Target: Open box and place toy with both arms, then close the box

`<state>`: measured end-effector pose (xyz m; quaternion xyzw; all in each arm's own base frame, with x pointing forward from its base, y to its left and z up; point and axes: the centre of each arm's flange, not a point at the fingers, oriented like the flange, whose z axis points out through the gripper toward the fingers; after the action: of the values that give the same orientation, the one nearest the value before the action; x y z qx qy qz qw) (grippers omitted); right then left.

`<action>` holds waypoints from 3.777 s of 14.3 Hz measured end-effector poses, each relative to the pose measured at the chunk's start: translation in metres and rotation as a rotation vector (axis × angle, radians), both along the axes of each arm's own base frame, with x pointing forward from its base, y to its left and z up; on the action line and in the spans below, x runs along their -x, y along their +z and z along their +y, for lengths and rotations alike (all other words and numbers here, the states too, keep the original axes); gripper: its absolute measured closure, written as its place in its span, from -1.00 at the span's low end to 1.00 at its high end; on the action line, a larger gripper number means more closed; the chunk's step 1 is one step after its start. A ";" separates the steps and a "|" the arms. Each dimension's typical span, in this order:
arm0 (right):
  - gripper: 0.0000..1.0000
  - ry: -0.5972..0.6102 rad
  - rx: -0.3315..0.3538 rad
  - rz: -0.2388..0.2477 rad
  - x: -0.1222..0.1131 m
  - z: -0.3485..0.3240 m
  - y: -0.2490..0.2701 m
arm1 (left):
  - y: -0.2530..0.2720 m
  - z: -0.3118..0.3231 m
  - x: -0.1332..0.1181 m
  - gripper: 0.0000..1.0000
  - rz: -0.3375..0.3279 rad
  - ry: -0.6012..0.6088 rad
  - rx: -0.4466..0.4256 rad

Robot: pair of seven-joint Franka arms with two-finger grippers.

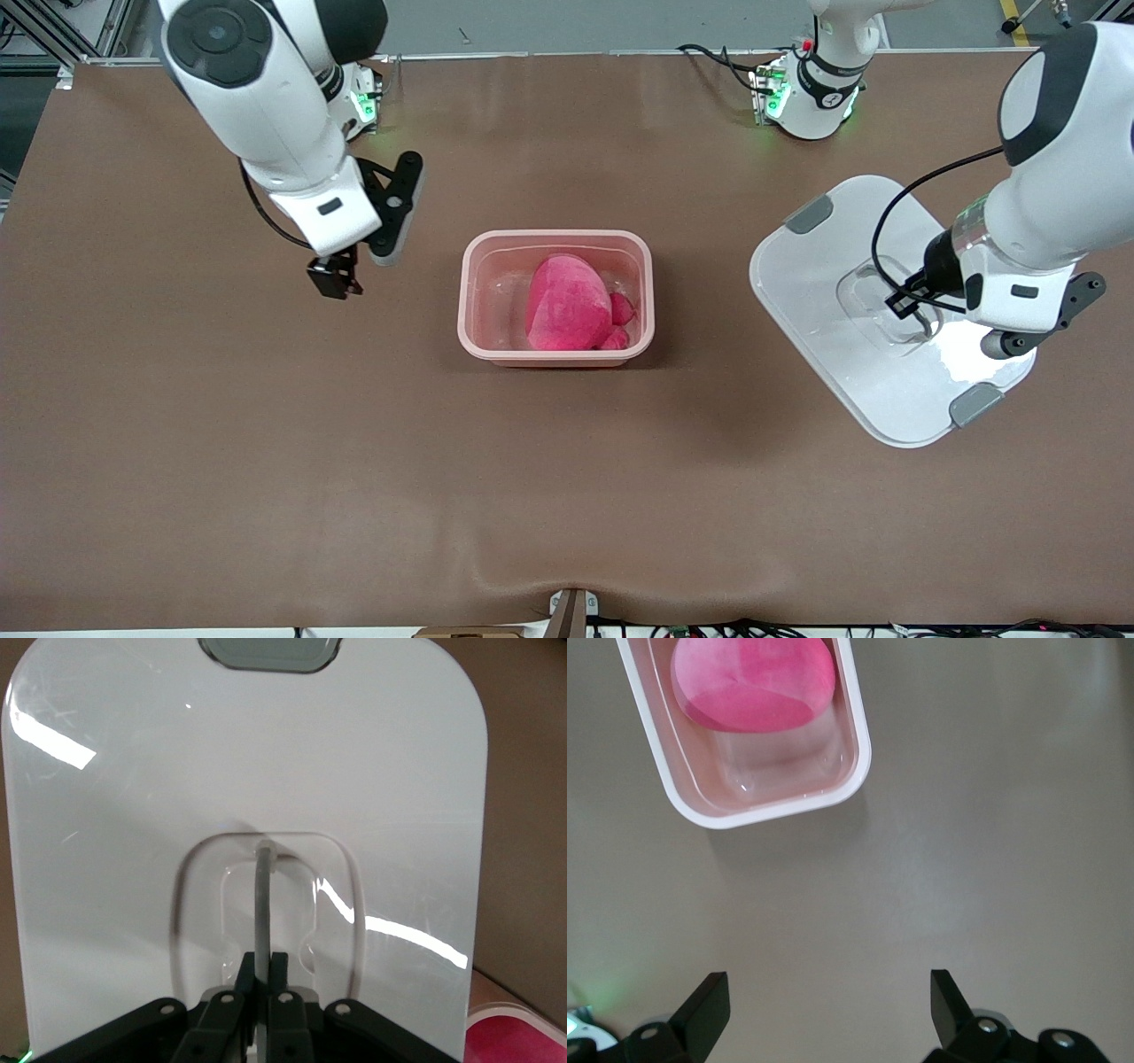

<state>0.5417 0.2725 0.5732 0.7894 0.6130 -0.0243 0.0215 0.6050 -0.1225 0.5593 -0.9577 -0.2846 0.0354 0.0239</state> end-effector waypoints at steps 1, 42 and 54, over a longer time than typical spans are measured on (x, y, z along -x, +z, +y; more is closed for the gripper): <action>-1.00 -0.052 0.009 0.014 0.001 -0.009 0.003 | 0.002 0.003 0.001 0.87 0.002 -0.008 -0.001; -1.00 -1.419 -0.052 -0.017 -0.013 -0.314 0.057 | -0.112 -0.351 0.108 0.87 -0.121 0.961 0.035; -1.00 -1.352 -0.036 -0.073 -0.016 -0.291 0.068 | -0.194 -0.428 0.164 0.87 -0.244 1.018 0.021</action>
<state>0.5577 -0.0183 0.6410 0.9998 -0.0163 0.0043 0.0091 0.4412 -0.5501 0.3653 -0.6956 -0.7143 -0.0663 -0.0390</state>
